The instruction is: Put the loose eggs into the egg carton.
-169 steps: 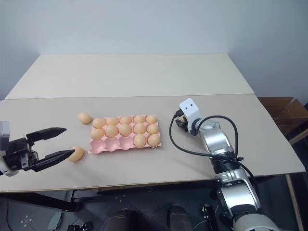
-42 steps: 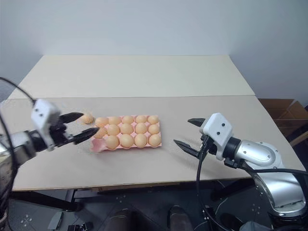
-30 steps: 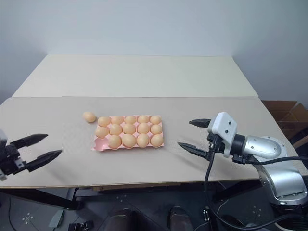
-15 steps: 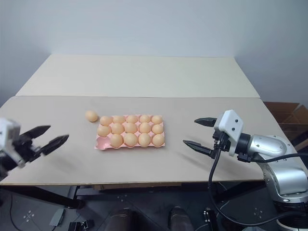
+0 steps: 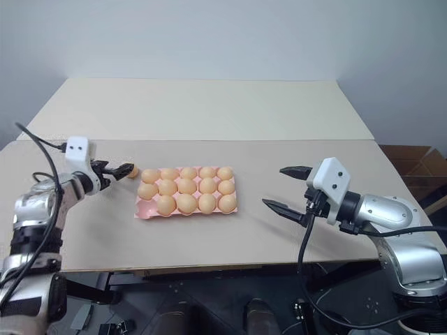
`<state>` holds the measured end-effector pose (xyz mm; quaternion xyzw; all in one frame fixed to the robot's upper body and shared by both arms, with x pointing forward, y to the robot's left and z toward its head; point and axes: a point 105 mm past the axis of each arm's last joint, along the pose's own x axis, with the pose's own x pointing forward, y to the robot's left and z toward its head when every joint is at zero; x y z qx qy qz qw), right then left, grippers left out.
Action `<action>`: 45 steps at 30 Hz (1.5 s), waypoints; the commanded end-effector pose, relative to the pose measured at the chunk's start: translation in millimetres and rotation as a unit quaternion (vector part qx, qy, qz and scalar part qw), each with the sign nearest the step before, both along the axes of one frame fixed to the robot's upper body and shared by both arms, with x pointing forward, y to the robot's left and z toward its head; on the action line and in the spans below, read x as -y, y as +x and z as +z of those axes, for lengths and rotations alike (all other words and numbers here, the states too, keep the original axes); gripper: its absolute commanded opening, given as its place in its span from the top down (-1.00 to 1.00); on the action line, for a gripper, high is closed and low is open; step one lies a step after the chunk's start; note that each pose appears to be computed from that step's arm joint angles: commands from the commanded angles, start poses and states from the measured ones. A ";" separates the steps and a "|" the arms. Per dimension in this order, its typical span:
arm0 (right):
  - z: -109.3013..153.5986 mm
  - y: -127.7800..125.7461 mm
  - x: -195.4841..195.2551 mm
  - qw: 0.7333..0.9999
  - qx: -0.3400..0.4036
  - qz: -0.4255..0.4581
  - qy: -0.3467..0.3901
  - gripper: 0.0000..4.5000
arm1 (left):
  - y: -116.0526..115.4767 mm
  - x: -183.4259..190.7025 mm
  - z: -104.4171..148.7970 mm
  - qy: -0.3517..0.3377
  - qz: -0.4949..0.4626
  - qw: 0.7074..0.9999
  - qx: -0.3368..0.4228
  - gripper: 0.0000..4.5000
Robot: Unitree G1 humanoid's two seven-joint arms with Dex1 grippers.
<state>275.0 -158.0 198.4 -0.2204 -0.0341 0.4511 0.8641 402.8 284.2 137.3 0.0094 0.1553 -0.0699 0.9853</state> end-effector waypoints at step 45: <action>22.0 -4.5 -18.9 0.999 0.042 0.017 0.027 -1.00 | 29.9 45.3 17.2 0.023 -0.030 0.998 0.046 -0.99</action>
